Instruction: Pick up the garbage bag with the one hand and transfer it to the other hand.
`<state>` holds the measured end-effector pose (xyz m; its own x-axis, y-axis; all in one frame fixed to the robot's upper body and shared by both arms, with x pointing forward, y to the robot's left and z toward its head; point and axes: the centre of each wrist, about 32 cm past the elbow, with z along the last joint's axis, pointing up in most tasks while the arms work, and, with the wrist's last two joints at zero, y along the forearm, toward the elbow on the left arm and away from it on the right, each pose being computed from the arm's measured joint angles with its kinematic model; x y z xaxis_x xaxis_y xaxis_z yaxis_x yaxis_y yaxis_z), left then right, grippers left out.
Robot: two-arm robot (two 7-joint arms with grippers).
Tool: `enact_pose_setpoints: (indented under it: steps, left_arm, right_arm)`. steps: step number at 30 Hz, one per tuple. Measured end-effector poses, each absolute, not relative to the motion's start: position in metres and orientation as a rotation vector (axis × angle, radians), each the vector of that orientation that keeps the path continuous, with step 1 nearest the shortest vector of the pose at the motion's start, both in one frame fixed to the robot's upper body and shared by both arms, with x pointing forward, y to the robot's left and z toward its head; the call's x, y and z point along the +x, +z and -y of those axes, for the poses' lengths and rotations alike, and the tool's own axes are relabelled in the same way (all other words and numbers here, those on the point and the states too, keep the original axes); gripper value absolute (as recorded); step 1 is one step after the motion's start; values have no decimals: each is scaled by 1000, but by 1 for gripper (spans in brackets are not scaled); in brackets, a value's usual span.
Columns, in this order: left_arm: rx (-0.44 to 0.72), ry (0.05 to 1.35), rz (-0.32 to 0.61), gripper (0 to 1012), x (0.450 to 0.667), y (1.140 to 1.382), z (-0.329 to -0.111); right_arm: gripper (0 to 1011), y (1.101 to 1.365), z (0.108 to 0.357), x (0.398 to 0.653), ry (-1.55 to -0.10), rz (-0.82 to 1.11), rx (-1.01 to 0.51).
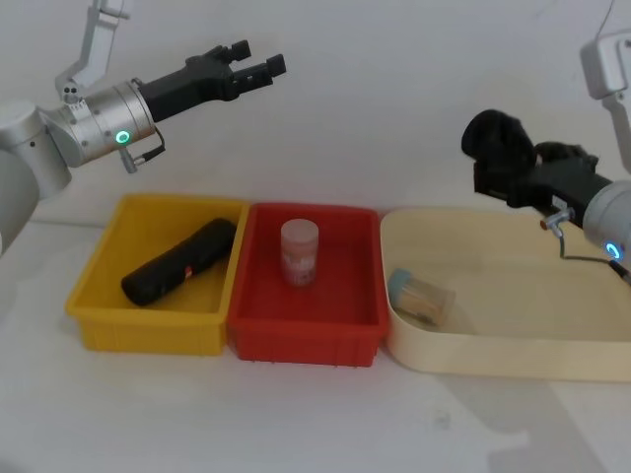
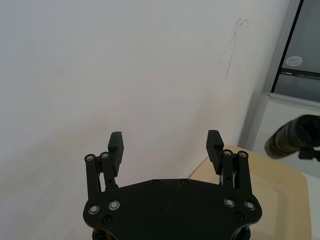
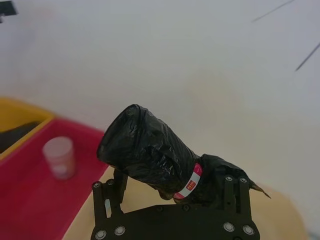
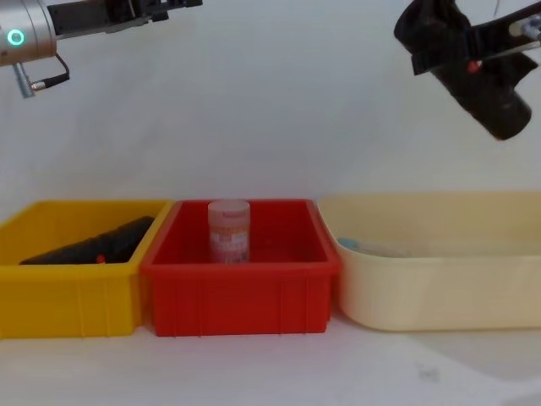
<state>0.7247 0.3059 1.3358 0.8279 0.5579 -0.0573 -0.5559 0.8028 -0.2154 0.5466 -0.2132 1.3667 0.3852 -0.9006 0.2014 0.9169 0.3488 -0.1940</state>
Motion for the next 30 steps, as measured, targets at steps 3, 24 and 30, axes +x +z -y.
enact_pose_setpoints:
  steps: [3, 24, 30]
  left_arm:
    - [-228, 597, 9, 1001, 725, 1336, -306]
    - [-228, 597, 9, 1001, 725, 1336, -306]
    - [-228, 597, 9, 1001, 725, 1336, -306]
  right_arm:
    - [1001, 1369, 214, 544, -1158, 47, -310]
    - [1001, 1373, 208, 552, -1063, 230, -469]
    - [1002, 1373, 207, 561, -1038, 335, -512]
